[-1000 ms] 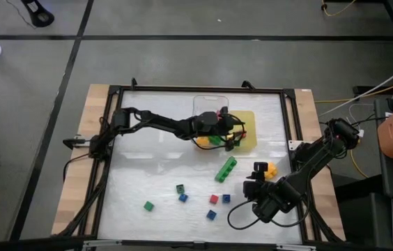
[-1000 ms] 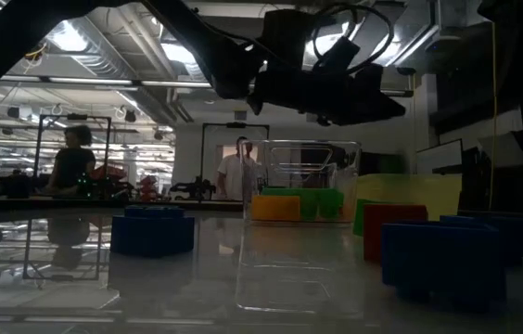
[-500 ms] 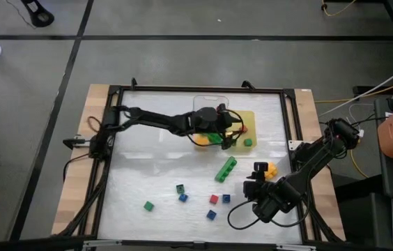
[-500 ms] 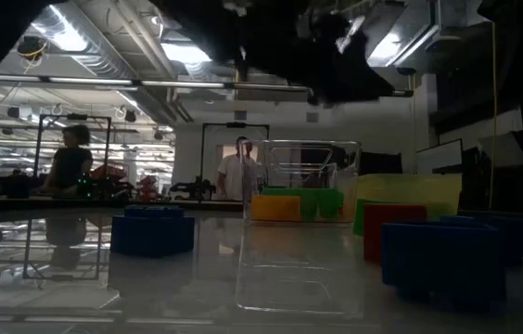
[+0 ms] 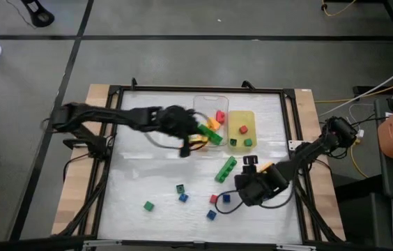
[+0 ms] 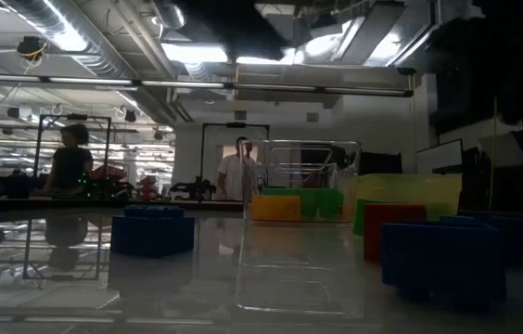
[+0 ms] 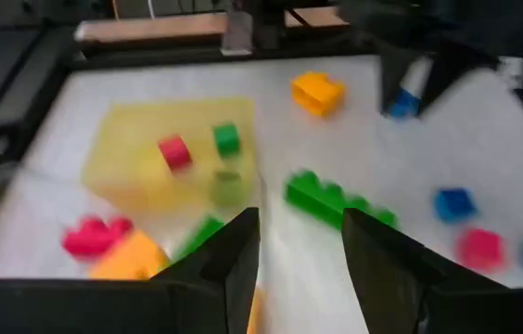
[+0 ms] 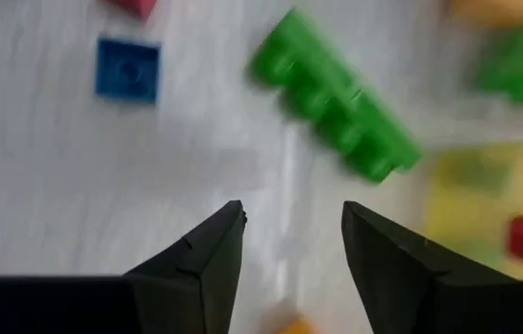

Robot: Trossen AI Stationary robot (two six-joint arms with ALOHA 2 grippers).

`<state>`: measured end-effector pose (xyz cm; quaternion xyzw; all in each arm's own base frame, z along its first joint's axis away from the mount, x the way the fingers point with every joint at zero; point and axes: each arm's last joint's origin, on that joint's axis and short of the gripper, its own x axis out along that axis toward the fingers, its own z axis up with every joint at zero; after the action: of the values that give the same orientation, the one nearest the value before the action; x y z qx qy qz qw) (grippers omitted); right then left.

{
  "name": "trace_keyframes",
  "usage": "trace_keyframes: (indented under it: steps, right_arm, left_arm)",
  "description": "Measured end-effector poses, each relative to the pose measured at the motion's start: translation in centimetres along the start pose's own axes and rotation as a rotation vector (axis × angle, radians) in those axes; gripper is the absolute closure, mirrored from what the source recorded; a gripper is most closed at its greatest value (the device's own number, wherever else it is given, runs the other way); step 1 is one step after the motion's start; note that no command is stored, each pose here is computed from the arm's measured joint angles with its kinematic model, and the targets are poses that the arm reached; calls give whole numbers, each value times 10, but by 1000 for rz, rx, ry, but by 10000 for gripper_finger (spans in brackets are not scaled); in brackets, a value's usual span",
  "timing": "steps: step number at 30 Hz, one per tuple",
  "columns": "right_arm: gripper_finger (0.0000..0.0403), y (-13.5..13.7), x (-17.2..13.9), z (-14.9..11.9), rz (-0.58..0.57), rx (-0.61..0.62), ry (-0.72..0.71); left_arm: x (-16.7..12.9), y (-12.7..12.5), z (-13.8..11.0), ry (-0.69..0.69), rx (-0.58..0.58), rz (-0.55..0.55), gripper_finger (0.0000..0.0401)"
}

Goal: Sort blocks by size
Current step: Put the small blue game piece into the yellow bin

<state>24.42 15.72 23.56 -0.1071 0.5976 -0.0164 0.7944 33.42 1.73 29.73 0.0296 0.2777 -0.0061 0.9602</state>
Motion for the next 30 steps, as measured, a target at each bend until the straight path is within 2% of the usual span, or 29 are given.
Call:
trace_keyframes:
  steps: [5,8,12,18,25,30]
  right_arm:
    - [219,4,0,-4,177,137,116]
    - [219,17,-5,-10,259,205,175]
    - [219,36,-12,-23,262,130,184]
    - [219,51,-6,-44,212,65,199]
    - [219,48,18,-64,155,47,262]
    - [219,47,30,-72,161,26,270]
  left_arm:
    - [-38,-29,-45,27,-47,-53,260]
    - [-53,-44,-68,28,-79,-68,260]
    - [-61,-58,-90,27,-101,-75,260]
    - [-59,-71,-100,-5,-104,-112,260]
    - [-59,-79,-98,-37,-95,-143,260]
    - [-60,-81,-97,-46,-105,-153,260]
